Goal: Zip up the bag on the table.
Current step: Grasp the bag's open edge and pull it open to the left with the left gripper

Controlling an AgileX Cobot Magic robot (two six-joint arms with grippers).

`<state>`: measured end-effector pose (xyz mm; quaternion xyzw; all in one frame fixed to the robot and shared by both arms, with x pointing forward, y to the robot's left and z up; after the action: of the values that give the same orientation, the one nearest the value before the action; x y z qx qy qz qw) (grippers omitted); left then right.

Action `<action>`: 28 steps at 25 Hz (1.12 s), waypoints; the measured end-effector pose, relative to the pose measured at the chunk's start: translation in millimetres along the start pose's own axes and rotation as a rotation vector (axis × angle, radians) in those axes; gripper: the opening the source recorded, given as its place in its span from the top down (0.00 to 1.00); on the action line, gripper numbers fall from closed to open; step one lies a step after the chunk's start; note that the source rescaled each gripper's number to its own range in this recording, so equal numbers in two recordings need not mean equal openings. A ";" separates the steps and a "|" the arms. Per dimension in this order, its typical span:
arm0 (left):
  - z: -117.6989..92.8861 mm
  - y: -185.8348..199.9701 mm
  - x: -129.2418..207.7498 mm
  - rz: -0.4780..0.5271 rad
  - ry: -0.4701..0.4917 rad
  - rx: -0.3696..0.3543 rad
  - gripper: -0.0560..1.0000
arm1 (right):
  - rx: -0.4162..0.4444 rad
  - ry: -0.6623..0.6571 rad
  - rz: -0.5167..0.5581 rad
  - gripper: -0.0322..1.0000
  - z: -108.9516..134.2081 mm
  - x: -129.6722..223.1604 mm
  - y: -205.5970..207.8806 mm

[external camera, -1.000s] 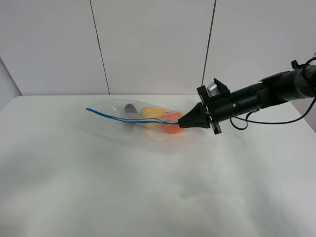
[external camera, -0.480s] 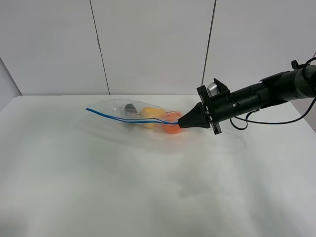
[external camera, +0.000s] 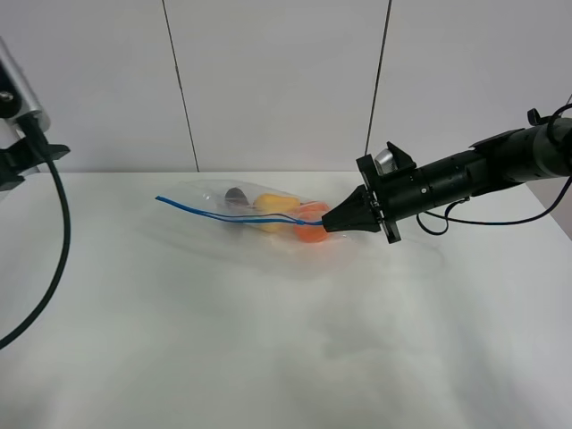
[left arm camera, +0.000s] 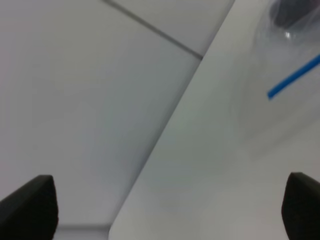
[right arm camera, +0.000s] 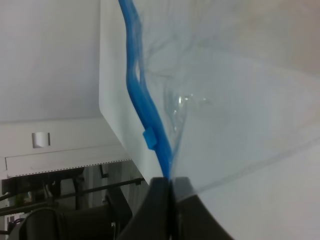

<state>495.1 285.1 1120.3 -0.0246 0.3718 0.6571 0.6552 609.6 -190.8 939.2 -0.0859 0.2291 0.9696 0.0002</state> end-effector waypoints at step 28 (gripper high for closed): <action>-226.8 -139.0 -119.5 -0.276 -0.273 0.191 0.00 | 0.000 -0.015 0.000 0.97 0.0 0.0 0.0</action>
<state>530.9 47.4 955.1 0.0760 0.3331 0.5202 0.7827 609.6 -190.8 939.2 -0.0783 0.2291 0.9702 0.0020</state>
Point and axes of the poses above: a point on each arm's last joint axis where the gripper is mounted, y pointing back along that axis away from the gripper, z along the wrist's bending axis when the last joint is at zero, x = y × z, the point moved 1 cm from there along -y, pointing out along that axis toward the gripper, and after that the axes turned 3 degrees about y, right-handed, at the moved point
